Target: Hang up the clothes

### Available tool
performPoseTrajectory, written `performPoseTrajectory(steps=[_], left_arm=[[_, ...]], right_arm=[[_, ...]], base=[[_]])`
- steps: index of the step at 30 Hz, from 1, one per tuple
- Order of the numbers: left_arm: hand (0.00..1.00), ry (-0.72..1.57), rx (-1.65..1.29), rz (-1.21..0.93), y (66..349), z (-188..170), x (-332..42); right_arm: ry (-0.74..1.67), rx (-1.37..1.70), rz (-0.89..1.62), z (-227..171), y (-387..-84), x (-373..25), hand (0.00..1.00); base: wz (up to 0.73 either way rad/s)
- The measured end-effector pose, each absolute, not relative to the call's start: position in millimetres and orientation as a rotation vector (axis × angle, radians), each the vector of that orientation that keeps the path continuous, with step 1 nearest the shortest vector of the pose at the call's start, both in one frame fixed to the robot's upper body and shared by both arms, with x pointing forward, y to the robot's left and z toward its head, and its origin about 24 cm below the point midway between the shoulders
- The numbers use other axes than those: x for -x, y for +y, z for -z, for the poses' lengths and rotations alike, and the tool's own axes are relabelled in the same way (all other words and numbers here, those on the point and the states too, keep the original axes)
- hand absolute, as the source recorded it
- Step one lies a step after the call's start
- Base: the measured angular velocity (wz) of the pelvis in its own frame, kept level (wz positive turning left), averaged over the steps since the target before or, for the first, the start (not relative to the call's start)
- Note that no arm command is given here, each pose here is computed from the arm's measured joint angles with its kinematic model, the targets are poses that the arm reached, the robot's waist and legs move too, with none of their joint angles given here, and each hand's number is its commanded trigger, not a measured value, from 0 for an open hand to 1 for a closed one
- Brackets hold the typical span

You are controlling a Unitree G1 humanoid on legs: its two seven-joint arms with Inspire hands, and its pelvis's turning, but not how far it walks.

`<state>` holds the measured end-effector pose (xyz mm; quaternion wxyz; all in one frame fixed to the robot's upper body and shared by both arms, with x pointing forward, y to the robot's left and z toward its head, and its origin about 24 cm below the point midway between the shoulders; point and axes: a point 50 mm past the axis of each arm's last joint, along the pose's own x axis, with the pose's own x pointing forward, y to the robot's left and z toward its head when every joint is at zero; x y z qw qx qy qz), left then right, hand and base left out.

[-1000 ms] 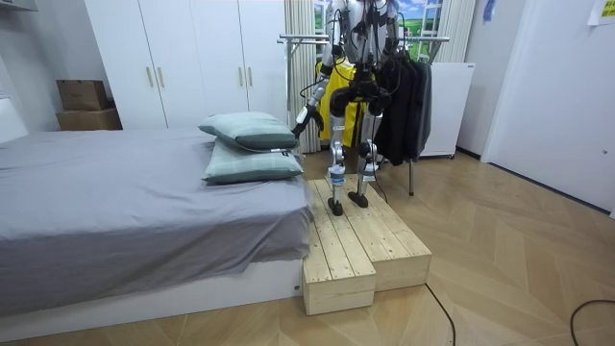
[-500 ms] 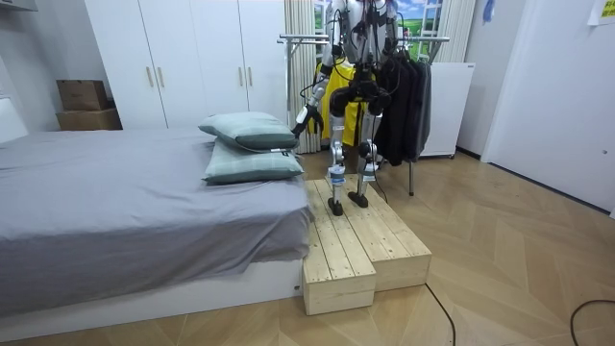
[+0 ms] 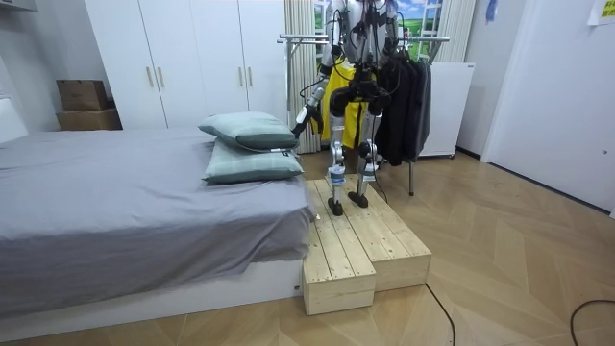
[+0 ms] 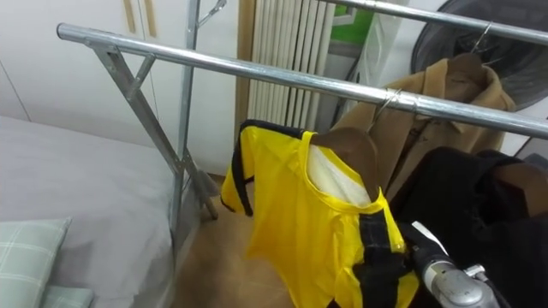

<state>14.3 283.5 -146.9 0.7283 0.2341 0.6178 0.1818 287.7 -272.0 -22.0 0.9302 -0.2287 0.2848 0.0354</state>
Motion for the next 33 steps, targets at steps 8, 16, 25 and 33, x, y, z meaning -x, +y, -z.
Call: performPoseTrajectory(steps=[8, 16, 25, 33], left_arm=[[0.00, 1.364, -0.515, -0.400, 283, 147, -14], [0.00, 1.370, -0.514, -0.396, 283, 147, -14], [0.00, 1.374, -0.505, -0.396, 283, 148, -13], [0.00, 1.403, -0.497, -0.383, 279, 150, -7]], right_arm=[[0.563, 0.476, -0.066, 18, -271, -290, 0.00], [0.544, 0.480, -0.067, 13, -270, -295, 0.00], [0.419, 0.530, -0.054, -17, -263, -318, 0.00], [0.240, 0.519, 0.024, -51, -258, -329, 0.00]], base=[[0.00], [-0.03], [-0.02], [0.04]])
